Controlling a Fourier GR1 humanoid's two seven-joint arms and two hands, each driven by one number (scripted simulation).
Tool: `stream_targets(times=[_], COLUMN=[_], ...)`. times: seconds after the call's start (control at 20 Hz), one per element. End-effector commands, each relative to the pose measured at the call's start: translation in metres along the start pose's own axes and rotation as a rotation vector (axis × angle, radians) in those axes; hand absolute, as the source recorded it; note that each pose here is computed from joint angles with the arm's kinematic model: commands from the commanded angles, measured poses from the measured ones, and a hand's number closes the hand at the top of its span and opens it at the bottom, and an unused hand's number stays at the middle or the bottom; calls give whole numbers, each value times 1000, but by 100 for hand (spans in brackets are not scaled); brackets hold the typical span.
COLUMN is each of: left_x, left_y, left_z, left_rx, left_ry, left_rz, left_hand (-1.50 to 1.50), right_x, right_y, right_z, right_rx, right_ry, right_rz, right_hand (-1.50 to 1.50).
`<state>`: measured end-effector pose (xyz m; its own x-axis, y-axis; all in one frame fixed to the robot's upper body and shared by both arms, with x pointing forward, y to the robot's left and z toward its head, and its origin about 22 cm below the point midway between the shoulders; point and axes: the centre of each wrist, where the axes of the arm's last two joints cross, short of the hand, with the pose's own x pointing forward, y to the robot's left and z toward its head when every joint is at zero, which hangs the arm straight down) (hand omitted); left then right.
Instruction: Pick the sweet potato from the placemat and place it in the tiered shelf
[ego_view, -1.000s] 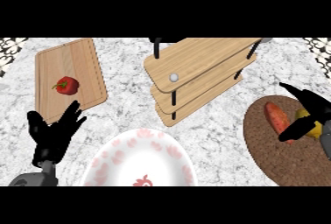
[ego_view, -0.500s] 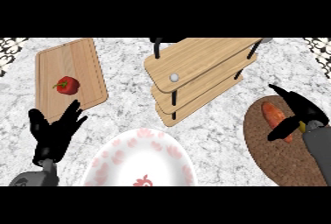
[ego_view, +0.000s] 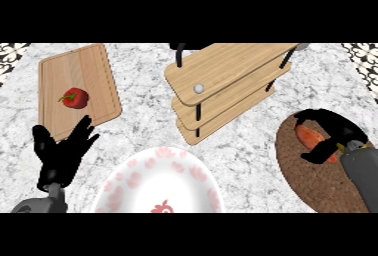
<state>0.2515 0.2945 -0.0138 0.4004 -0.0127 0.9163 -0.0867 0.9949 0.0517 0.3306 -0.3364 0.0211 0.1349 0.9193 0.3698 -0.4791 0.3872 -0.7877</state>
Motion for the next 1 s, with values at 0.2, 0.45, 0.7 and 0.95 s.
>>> stream_targets(times=[0.2, 0.45, 0.7, 0.95], left_x=[-17, -20, -26, -18], left_y=[14, 8, 9, 16], left_z=[10, 7, 11, 7], left_rx=[-6, 24, 32, 38], left_ry=[51, 61, 63, 68], left_rz=[-4, -3, 10, -2], left_hand=[0, 0, 0, 0], right_x=[5, 109, 167, 170], right_y=[0, 49, 50, 21], right_z=[28, 46, 112, 188], right_rx=[-65, 59, 29, -168], right_ry=[-165, -572, -847, -887], right_rz=[-20, 34, 86, 9], right_hand=[150, 150, 150, 150])
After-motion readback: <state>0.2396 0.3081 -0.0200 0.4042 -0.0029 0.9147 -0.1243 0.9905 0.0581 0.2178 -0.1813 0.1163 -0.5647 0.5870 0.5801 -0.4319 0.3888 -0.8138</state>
